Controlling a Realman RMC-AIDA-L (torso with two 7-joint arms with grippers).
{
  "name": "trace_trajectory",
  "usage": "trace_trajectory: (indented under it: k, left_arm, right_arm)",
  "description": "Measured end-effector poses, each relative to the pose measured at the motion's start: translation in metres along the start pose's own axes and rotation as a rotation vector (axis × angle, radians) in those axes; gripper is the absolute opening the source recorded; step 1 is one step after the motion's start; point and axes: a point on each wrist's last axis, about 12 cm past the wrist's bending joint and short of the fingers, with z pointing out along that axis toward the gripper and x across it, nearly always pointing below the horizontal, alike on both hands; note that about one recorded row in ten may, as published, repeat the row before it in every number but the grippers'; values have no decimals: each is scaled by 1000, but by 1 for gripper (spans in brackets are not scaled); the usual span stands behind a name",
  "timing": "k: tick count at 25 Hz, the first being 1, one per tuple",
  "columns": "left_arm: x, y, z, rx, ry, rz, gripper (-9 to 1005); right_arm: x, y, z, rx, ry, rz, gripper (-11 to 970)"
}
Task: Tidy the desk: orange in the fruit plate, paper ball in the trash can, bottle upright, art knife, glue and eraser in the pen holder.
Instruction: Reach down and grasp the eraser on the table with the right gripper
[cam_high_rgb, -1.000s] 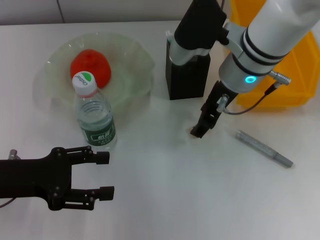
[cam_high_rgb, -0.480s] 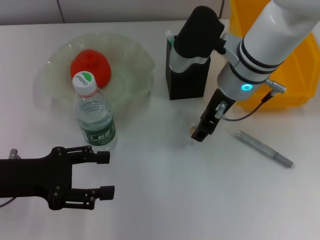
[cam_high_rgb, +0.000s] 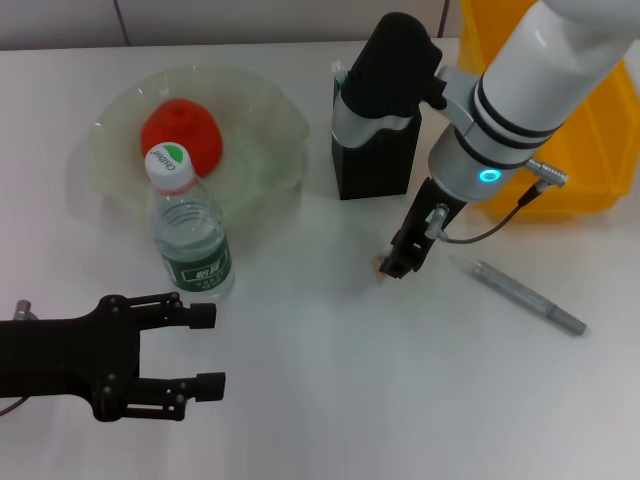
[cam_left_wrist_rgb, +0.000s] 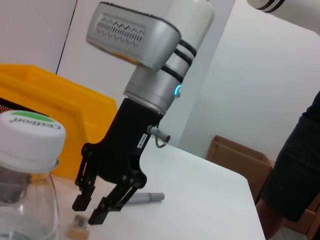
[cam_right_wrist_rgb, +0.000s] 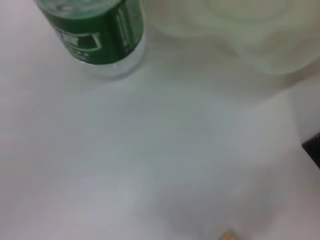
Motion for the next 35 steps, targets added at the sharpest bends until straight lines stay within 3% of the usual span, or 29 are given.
trace_trajectory:
  k: [7,14,25,32,35]
  left_arm:
    - [0,0,-2,-3,1,-1,836]
    - [0,0,0,-1,1,0,836]
    - [-1,0,2,6,-2,0,836]
    - [-2,1,3,5,-2,-3,837]
    - [-2,1,2,5,-2,-2,837]
  right_arm:
    - [0,4,-22,-3,-52,-16,282]
    - [0,3,-16,4,-28,-86,92]
    - [-1,-2,-3,13,-25,-125,457]
    - [-1,-2,4,9,-14,-130,609]
    - [-1,-1,6,0,-13,-130,609]
